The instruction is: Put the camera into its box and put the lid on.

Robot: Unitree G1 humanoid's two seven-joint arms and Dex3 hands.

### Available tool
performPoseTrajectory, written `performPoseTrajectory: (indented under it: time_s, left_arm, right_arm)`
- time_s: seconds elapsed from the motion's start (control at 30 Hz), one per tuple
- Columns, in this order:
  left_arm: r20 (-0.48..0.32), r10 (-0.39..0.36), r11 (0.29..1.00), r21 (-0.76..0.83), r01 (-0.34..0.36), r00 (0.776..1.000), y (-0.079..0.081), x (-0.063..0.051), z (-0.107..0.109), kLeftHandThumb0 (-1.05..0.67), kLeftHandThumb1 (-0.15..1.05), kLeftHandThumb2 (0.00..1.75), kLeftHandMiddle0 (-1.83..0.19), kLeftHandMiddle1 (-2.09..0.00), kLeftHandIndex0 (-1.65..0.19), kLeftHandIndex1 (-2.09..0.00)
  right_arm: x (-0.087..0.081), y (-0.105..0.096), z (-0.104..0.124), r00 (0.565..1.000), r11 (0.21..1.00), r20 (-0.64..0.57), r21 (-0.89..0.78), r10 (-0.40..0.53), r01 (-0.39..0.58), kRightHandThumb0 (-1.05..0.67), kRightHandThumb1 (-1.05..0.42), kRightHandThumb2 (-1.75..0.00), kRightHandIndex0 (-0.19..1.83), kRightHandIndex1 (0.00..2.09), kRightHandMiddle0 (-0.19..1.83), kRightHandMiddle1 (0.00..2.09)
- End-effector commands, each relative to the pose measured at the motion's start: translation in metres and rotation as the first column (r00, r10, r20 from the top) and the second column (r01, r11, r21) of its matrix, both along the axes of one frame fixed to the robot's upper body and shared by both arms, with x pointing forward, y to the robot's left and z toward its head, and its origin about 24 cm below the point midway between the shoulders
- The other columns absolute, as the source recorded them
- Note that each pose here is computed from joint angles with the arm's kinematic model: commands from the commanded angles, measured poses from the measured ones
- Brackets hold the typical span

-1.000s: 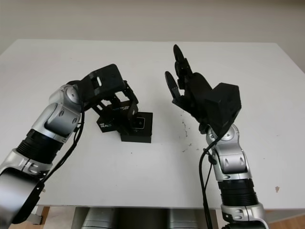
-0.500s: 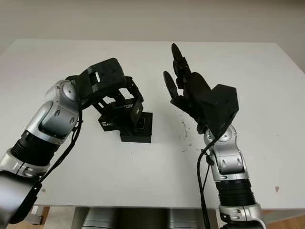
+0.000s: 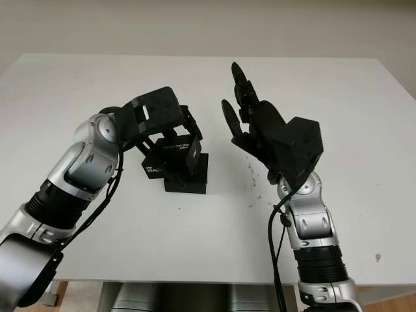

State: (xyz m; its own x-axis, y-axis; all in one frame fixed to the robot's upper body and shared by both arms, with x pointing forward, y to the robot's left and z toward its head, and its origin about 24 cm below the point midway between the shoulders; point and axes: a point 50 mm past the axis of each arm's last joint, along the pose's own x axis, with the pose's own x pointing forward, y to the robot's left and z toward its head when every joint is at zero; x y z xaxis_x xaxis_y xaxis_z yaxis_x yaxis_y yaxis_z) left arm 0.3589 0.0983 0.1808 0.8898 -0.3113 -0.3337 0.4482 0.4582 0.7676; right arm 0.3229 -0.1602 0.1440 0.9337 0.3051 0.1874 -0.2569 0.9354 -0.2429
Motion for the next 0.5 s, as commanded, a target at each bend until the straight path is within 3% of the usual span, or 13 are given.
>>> performPoseTrajectory:
  time_s: [0.0, 0.47]
  left_arm:
    - [-0.004, 0.007, 1.0, 0.006, -0.007, 1.0, -0.0014, 0.0009, -0.0057, -0.12, 0.91, 0.05, -0.47, -1.46, -0.38, -1.47]
    - [-0.021, 0.029, 0.999, -0.014, -0.029, 0.999, -0.0016, 0.005, -0.0104, -0.11, 0.91, 0.05, -0.44, -1.51, -0.39, -1.5]
  right_arm:
    - [0.0002, -0.0006, 0.0015, 1.0, 1.0, 0.004, 0.004, 0.003, -0.003, -0.83, -1.05, -0.63, -0.15, 0.05, -0.1, 0.06]
    - [0.0005, -0.0018, 0.0, 1.0, 1.0, -0.001, 0.009, 0.011, -0.011, -0.82, -1.05, -0.64, -0.15, 0.05, -0.1, 0.06]
